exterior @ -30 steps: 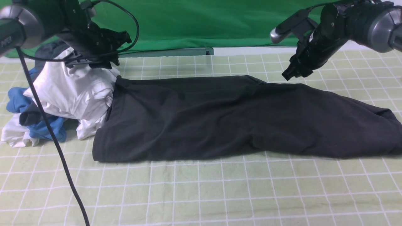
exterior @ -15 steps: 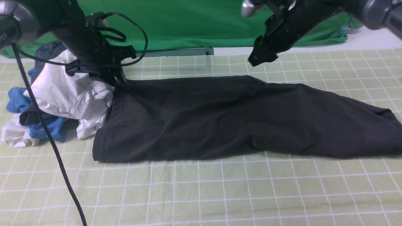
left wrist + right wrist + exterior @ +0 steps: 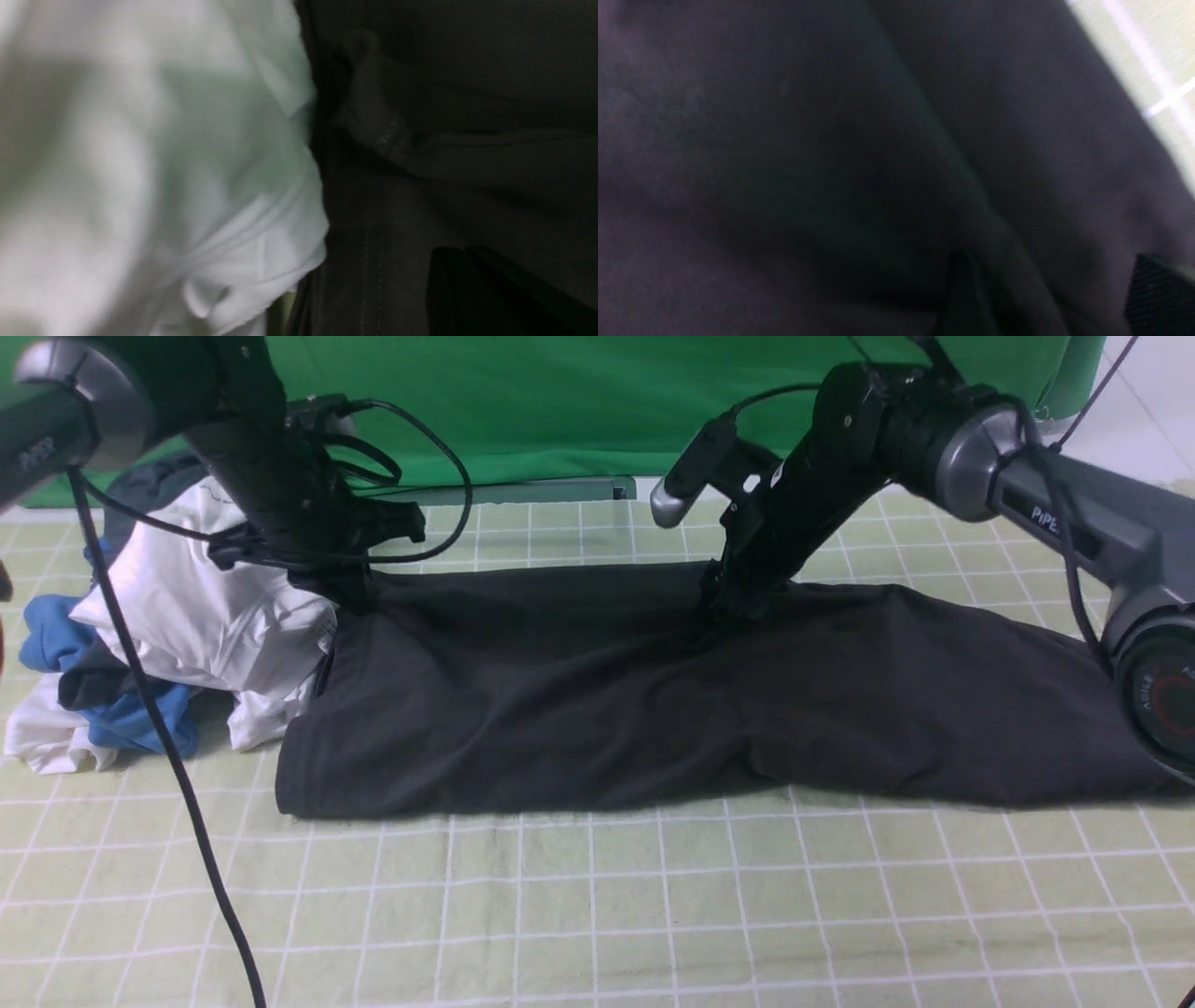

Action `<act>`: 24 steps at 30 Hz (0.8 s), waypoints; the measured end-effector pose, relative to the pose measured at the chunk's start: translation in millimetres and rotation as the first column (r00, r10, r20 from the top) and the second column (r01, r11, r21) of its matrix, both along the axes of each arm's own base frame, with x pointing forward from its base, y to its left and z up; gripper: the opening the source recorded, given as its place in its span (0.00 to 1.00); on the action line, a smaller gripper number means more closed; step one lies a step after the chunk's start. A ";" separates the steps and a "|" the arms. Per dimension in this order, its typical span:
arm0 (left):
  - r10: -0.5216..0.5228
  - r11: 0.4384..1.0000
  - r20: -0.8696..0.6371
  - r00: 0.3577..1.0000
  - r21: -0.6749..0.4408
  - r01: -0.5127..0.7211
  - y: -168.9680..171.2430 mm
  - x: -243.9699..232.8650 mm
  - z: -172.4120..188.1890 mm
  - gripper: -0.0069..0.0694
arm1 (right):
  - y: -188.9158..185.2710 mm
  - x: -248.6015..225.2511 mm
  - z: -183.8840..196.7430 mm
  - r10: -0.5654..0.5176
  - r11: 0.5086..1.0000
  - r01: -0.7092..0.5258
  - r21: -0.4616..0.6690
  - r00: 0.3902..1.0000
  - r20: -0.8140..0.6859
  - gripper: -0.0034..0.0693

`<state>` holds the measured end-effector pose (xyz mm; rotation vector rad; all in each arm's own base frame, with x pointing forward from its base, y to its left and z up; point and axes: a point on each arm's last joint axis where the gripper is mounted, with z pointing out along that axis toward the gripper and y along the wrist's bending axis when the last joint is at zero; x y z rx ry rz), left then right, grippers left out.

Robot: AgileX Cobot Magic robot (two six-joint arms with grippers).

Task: Fold a long-sleeved shirt over a green coffee tablecloth.
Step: 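Fold the black garment in half by bringing its near edge over to the far edge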

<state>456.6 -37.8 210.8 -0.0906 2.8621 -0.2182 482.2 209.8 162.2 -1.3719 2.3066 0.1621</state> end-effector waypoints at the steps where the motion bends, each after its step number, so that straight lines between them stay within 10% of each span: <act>1: -0.006 1.000 0.004 1.000 0.001 0.006 -2.3 0.2 0.1 0.09 | 0.0 -0.2 -1.8 0.001 1.000 -0.001 -0.002 1.000 -0.007 0.55; 6: -0.024 1.000 0.026 0.999 0.017 0.023 -5.3 1.8 1.6 0.09 | 0.8 -0.2 -2.0 0.009 1.000 -0.009 -0.001 1.000 -0.004 0.12; 24: 0.001 0.996 0.057 0.998 0.088 -0.006 1.6 4.8 2.1 0.09 | 2.8 20.3 9.4 -0.072 0.996 0.056 0.074 0.970 0.230 0.07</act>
